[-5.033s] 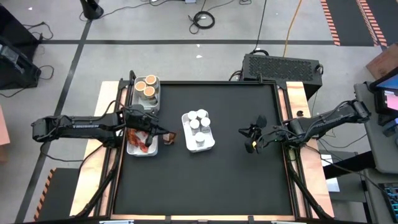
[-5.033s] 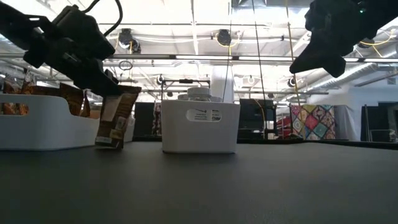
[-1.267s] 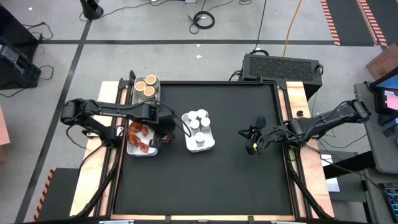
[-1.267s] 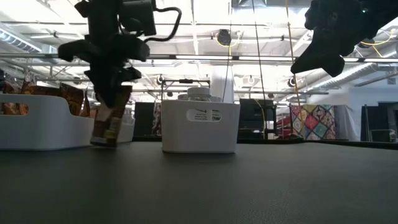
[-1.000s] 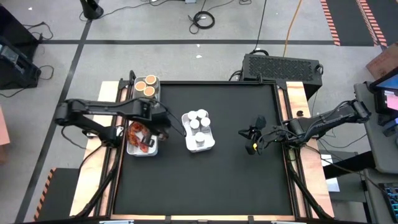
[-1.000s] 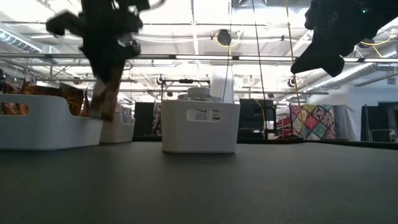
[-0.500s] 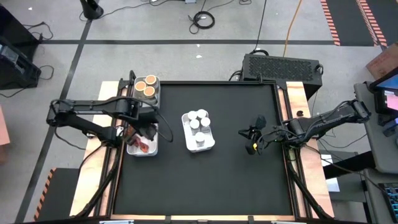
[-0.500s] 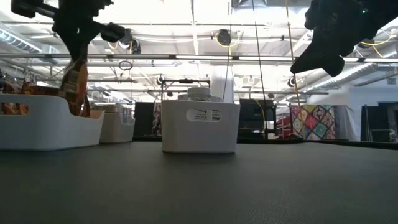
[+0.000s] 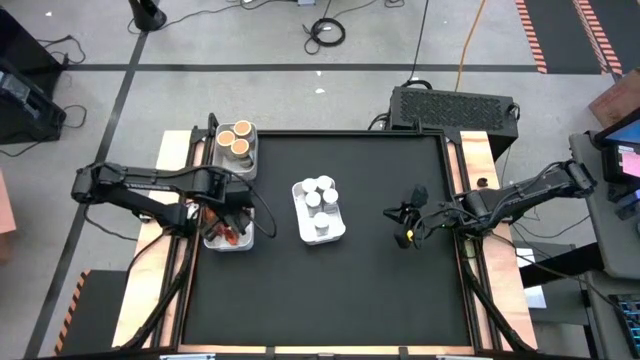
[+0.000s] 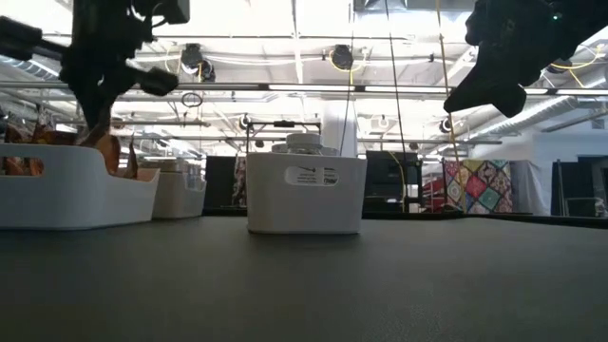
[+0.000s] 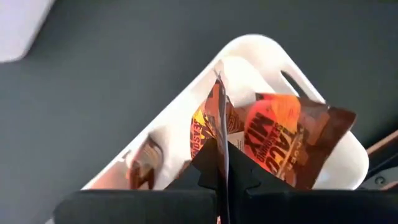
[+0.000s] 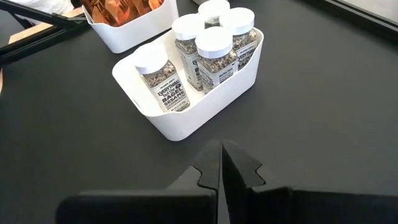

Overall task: Sort spices by type
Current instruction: Put the orange seasoning pack into the left white bin

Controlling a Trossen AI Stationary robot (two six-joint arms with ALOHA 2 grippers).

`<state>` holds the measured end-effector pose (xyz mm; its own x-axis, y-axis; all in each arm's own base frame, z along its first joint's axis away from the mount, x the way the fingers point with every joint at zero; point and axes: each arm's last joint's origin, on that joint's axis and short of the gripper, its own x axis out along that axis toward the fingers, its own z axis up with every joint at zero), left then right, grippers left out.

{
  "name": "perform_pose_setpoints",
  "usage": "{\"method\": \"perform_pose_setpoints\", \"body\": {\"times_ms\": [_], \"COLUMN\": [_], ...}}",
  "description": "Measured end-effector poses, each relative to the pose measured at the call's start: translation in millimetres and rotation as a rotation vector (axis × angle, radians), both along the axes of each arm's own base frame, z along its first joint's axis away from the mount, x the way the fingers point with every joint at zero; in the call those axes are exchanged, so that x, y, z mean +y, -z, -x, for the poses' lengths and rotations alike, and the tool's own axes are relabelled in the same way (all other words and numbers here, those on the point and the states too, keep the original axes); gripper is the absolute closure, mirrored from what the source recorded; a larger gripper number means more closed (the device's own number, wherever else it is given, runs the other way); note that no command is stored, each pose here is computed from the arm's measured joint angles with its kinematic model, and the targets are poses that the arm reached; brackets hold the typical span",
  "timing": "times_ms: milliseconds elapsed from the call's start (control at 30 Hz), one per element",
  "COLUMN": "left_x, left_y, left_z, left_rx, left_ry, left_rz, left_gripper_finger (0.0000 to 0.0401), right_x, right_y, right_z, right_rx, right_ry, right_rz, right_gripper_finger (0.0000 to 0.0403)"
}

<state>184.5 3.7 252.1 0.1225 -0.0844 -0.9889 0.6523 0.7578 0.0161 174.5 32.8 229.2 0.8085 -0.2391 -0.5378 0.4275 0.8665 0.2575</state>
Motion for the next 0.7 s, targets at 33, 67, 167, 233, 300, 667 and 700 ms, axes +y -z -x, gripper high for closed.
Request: {"method": "perform_pose_setpoints", "body": {"times_ms": [33,67,167,233,300,667,700], "left_x": [0.0,-0.2,-1.6,-2.5,-3.1,-4.0,-4.0], "left_y": [3.0,6.4,14.0,17.3,19.1,18.4,18.4], "left_z": [1.6,3.2,4.2,4.7,5.2,2.5,2.6], "left_rx": [0.009,0.021,0.000,-0.016,-0.012,-0.033,-0.031], "left_ry": [0.000,0.000,0.007,0.012,0.016,-0.072,-0.083], "left_rz": [0.000,0.001,0.005,0.005,0.006,0.052,0.053], "left_gripper_finger": [0.0401,0.0401,0.0401,0.0401,0.0401,0.0390,0.0384], "right_x": [0.0,0.0,0.0,0.0,0.0,0.0,0.1], "right_y": [0.0,0.0,0.0,0.0,0.0,-0.1,-0.1], "right_z": [0.0,0.0,0.0,0.0,0.0,0.0,0.0], "right_rx": [0.000,0.000,0.000,0.000,-0.002,-0.005,-0.005], "right_ry": [0.001,0.001,0.001,0.001,0.004,0.009,0.009], "right_rz": [0.000,-0.001,-0.001,-0.001,-0.005,-0.014,-0.014], "right_gripper_finger": [0.0403,0.0403,0.0403,0.0403,0.0403,0.0403,0.0403]}}
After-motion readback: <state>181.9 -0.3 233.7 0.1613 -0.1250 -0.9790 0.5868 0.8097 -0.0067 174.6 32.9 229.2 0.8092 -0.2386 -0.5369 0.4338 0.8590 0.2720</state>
